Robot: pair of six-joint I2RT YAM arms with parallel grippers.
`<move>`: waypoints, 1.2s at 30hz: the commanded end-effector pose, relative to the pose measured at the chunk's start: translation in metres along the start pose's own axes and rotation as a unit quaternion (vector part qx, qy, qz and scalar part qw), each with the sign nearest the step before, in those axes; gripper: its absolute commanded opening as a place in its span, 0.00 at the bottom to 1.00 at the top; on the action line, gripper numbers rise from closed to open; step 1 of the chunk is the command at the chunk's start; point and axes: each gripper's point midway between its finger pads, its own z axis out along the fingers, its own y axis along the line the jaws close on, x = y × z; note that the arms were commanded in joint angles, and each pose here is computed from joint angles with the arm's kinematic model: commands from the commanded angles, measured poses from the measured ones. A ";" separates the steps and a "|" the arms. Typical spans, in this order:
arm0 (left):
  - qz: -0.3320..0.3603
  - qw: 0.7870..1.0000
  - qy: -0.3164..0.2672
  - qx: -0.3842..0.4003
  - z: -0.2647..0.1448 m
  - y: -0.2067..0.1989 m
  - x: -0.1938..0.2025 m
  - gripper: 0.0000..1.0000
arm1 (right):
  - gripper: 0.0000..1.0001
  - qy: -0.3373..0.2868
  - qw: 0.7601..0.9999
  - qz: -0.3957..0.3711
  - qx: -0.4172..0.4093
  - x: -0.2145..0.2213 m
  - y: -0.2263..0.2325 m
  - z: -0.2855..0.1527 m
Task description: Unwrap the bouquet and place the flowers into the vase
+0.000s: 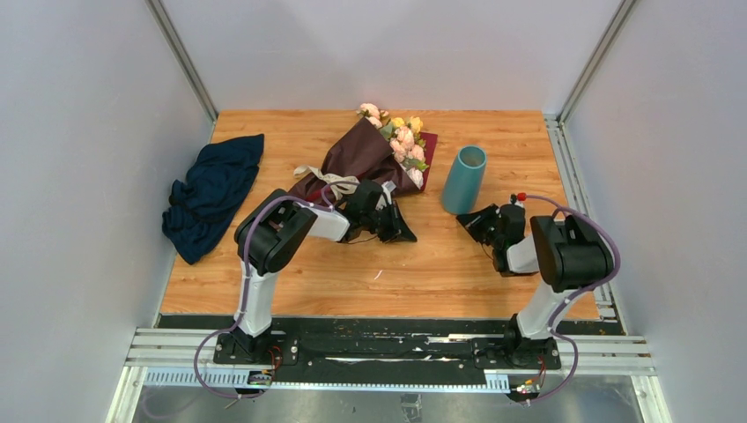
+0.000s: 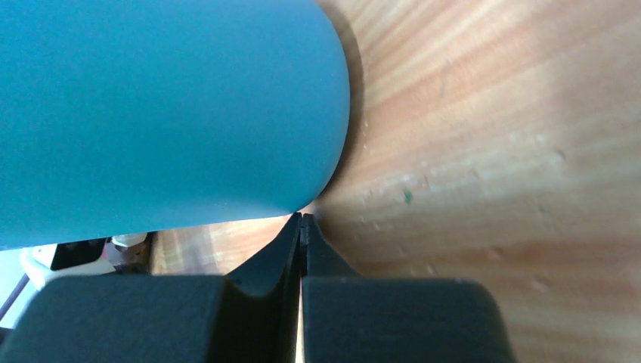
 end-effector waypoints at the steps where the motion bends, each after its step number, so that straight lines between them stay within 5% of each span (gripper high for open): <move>1: 0.007 1.000 -0.002 0.003 -0.005 -0.004 -0.003 0.00 | 0.00 0.004 1.000 0.011 0.025 0.001 -0.020 0.016; 17: -0.002 1.000 -0.010 -0.011 -0.010 0.010 -0.009 0.00 | 0.00 0.001 0.999 0.011 0.042 -0.034 -0.022 0.073; 31: 0.082 0.985 -0.051 -0.141 -0.061 0.032 -0.018 0.00 | 0.00 -0.005 0.999 0.004 0.045 -0.061 -0.021 0.082; 33: 0.107 0.976 -0.055 -0.183 -0.077 0.037 -0.020 0.00 | 0.08 -0.002 0.999 -0.004 0.043 -0.055 -0.018 0.074; 36: 0.158 0.946 -0.108 -0.260 -0.116 0.035 -0.037 0.00 | 0.36 0.010 0.998 -0.032 0.053 -0.041 -0.012 0.059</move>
